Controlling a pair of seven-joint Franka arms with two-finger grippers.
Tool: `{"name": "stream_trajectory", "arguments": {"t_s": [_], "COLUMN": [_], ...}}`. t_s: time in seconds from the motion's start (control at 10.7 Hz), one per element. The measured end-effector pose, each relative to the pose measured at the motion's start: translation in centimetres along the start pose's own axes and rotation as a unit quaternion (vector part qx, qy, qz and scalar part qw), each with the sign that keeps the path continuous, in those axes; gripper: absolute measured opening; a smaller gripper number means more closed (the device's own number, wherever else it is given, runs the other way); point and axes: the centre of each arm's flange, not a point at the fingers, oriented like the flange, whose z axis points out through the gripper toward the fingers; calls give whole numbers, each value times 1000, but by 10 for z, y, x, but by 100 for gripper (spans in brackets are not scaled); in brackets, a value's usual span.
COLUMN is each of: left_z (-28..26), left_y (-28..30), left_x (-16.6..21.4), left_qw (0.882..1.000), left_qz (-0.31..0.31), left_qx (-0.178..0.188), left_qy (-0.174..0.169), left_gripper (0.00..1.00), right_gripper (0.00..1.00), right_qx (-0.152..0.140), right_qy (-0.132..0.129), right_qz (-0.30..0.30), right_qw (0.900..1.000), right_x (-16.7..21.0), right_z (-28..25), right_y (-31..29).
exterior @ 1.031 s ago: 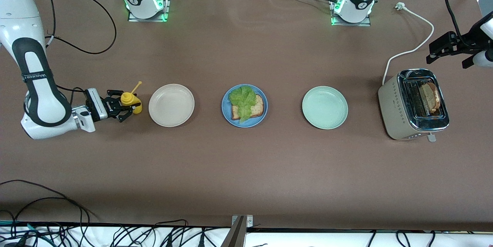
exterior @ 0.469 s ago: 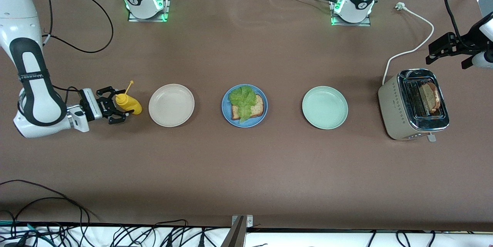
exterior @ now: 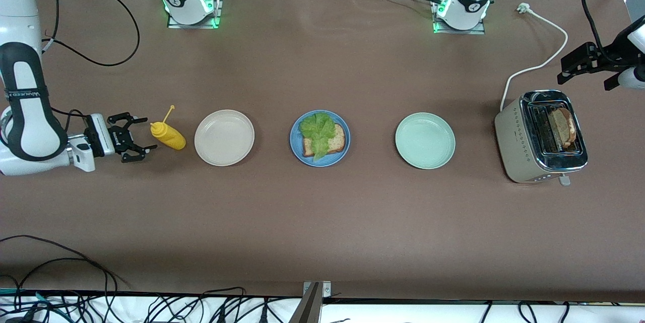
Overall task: Make sandwich in blue plate with both arms
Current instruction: 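Draw the right gripper back from the mustard bottle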
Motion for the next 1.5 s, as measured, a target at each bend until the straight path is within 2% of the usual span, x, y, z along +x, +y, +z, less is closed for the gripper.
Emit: {"name": "stream_trajectory", "arguments": {"t_s": [0.19,0.28,0.47,0.66,0.84,1.12,1.22,1.41,1.5], "left_z": [4,5,6,10,20,44,52,66,71], "left_y": [0,0,-1,-5,-12,-38,-47,-65,-73], "left_x": [0,0,0,-1,0,1,1,-2,-3], "left_qw": [1000,1000,1000,1000,1000,999,999,999,999], "left_qz": [0,0,-1,-3,-8,-27,-33,-41,-41], "left_qx": [-1,-1,0,11,12,13,13,12,12], "left_qy": [-5,-6,-7,-12,-13,-10,-8,-11,-10], "left_gripper": [100,100,100,100,100,100,100,100,100], "right_gripper": [100,100,100,100,100,100,100,100,100], "right_qx": [-17,-26,-32,-40,-64,-91,-102,-128,-138], "right_qy": [-18,-38,-87,-146,-187,-226,-242,-274,-284], "right_qz": [3,24,74,128,191,266,301,372,394], "right_qw": [1000,999,993,980,961,933,917,878,863], "right_x": [6,11,32,76,120,158,171,209,228], "right_z": [-24,-42,-69,-96,-119,-136,-138,-135,-130], "right_y": [-1,-4,-9,-10,-14,-21,-23,-22,-22]}}
